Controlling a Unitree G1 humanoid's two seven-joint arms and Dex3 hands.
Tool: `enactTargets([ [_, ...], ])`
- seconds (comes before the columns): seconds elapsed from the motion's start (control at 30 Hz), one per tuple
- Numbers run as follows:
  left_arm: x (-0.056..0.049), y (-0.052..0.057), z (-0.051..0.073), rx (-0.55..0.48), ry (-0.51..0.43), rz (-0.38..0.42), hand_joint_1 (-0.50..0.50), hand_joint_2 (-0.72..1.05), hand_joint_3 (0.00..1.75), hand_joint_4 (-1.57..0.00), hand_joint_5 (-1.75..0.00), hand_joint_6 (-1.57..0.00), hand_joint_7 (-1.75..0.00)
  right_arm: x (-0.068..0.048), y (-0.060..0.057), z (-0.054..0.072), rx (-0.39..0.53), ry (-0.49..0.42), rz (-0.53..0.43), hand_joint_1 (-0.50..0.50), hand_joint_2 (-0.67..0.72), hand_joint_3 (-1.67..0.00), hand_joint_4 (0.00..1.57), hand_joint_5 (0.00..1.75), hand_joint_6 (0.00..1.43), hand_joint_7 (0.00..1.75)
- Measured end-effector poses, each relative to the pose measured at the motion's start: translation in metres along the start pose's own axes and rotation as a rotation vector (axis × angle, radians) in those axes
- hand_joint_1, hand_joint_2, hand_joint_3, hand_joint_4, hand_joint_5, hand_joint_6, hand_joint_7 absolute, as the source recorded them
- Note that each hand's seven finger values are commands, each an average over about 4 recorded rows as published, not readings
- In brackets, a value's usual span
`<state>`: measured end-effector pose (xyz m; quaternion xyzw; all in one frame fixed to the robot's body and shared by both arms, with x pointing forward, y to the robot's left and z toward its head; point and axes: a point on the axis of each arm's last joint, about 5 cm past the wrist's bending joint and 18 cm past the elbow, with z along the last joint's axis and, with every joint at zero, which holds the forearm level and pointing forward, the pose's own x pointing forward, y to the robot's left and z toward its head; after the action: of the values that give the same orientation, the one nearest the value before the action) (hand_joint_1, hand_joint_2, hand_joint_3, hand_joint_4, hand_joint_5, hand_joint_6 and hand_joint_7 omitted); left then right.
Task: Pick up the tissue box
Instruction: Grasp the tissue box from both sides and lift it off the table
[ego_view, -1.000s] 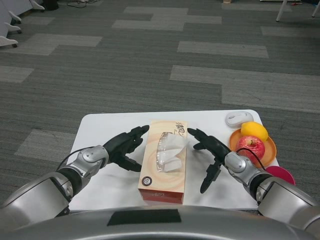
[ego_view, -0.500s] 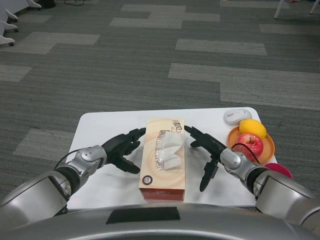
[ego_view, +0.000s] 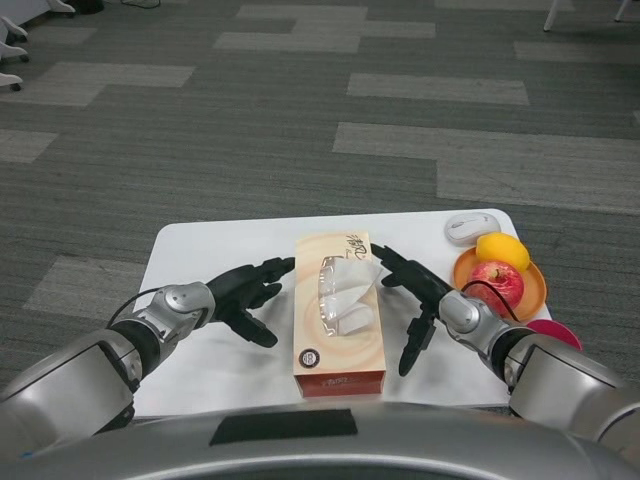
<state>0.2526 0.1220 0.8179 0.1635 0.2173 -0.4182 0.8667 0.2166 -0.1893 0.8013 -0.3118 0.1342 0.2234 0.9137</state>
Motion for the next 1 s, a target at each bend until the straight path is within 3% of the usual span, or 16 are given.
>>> enactTargets([
  [0.33,0.002,-0.002,0.001,-0.014,-0.009,0.004,0.5,0.98,0.09,-0.07,0.0,0.0,0.0,0.0,0.0,0.0,0.005,0.001,-0.028,-0.42,0.34,-0.08,0.0,0.78,0.0,0.07],
  [0.47,0.003,-0.003,0.002,-0.028,-0.016,0.023,0.5,0.96,0.09,-0.1,0.0,0.0,0.0,0.0,0.0,0.0,0.008,0.001,-0.046,-0.42,0.34,-0.08,0.0,0.68,0.0,0.07],
  [1.0,0.01,-0.011,0.007,-0.161,-0.09,0.118,0.5,0.96,0.09,-0.04,0.0,0.0,0.0,0.002,-0.003,0.002,0.043,-0.004,-0.165,-0.46,0.34,-0.08,0.0,0.68,0.0,0.07],
])
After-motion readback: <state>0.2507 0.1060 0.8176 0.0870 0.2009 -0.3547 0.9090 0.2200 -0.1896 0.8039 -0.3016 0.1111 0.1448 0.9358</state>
